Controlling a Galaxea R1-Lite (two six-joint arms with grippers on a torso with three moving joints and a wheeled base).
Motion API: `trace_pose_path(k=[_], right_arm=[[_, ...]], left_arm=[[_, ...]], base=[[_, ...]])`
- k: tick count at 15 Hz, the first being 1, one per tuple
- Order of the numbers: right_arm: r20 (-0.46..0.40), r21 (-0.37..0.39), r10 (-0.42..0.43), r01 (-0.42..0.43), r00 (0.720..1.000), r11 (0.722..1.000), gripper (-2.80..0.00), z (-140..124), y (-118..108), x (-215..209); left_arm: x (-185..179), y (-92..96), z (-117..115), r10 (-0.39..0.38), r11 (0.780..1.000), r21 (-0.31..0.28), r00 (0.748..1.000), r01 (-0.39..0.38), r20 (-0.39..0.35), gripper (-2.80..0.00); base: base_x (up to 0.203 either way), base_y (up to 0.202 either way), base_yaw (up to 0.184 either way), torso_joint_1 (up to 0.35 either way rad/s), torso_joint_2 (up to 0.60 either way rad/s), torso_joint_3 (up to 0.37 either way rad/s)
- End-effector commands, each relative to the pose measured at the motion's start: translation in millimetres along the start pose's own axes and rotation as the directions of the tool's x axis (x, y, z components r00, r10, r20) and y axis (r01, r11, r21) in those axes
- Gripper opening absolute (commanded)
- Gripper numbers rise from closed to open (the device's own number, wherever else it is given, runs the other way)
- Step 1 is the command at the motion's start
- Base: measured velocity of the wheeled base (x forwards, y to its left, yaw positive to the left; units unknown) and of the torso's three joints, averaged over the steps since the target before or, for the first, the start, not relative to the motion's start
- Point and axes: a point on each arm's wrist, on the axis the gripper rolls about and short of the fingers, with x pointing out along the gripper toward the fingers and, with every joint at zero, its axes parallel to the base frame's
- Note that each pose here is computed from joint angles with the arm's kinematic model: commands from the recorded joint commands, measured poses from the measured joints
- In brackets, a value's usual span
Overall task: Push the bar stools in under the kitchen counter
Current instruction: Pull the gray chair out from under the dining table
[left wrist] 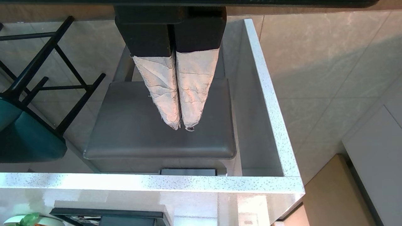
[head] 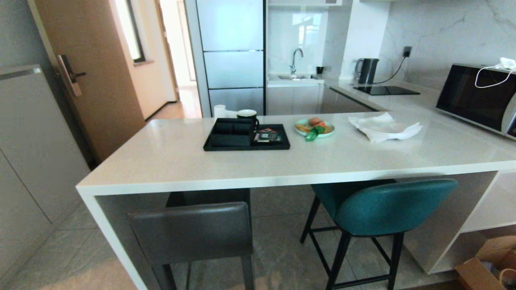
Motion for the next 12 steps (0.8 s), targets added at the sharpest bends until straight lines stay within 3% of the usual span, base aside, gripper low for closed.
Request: trace_pose_path(k=[1, 12], right_arm=[[-0.004, 0.0, 0.0, 0.0, 1.0, 1.0, -2.8, -0.8, 0.0, 0.3], [-0.004, 0.0, 0.0, 0.0, 1.0, 1.0, -2.8, -0.8, 0.0, 0.3]], left_arm=[[0.4, 0.0, -0.8, 0.001, 1.0, 0.0, 1.0, -0.001, -0.005, -2.8], [0.3, 0.0, -0.8, 0.001, 1.0, 0.0, 1.0, -0.001, -0.003, -2.8]], base=[[0.0, 0.0, 0.0, 0.0, 0.0, 0.0], [0.0, 0.0, 0.0, 0.0, 0.0, 0.0]])
